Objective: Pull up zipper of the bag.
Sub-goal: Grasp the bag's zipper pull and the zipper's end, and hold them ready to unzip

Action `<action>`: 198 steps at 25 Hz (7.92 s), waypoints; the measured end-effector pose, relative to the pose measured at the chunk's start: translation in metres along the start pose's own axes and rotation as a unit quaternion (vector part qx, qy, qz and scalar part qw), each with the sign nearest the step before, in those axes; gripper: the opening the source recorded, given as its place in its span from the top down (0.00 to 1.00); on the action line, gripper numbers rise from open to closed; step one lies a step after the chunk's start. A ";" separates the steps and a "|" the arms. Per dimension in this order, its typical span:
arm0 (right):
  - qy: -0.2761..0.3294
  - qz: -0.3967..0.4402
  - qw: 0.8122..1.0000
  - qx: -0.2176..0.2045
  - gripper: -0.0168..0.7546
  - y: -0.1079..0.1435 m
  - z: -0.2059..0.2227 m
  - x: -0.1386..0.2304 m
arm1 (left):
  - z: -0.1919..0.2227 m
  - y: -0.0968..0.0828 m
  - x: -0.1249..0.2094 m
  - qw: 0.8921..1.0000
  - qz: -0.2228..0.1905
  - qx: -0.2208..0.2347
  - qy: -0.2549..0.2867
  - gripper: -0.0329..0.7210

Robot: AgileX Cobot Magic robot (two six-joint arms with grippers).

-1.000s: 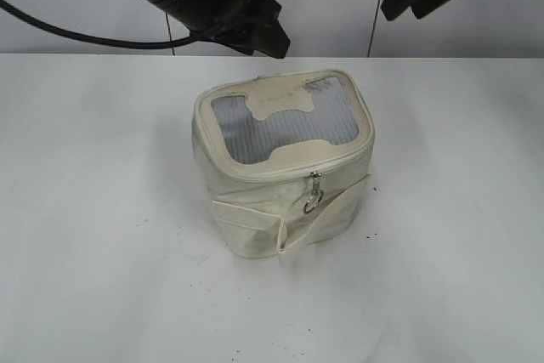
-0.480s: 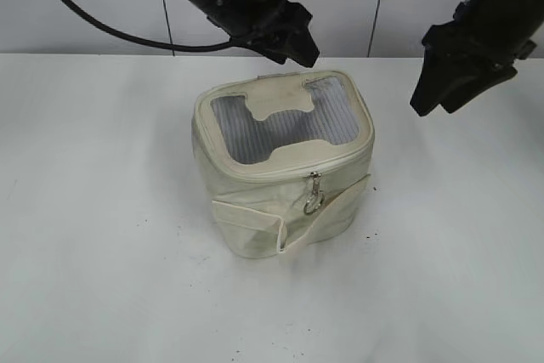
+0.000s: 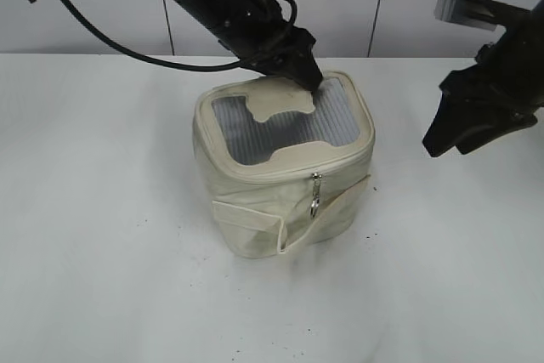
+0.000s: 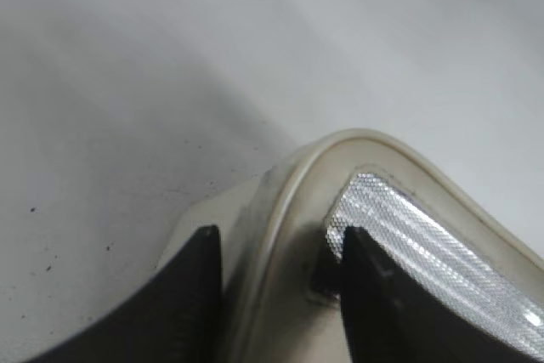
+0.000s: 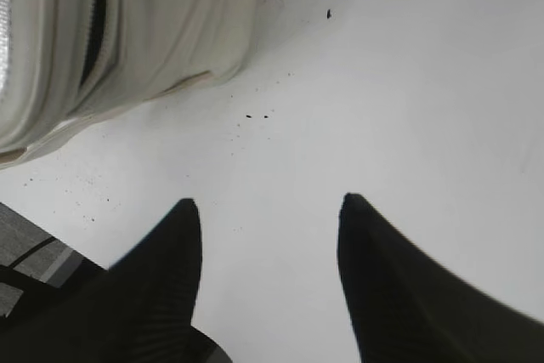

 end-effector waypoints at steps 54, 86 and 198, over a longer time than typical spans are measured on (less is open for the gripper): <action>-0.181 -0.157 0.968 -0.070 0.99 -0.007 0.060 0.013 | 0.012 -0.024 -0.005 0.986 0.139 0.089 -0.005 0.90; -0.116 -0.121 0.982 -0.085 1.00 -0.019 0.025 0.036 | 0.012 -0.024 -0.006 0.988 0.126 0.087 -0.007 0.90; -0.073 -0.194 0.975 -0.084 0.98 0.140 0.066 0.100 | 0.015 -0.026 -0.005 0.991 0.102 0.084 0.001 0.90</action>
Point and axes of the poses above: a point on each arm's last joint axis where the gripper is mounted, z pointing out along that axis toward the gripper, y along the wrist's bending axis when the last joint is at zero, x = y × z, the point moved 2 cm from there along z, pointing out along that axis toward the gripper, and after that the axes turned 12 degrees about z, right-handed, at the moved point
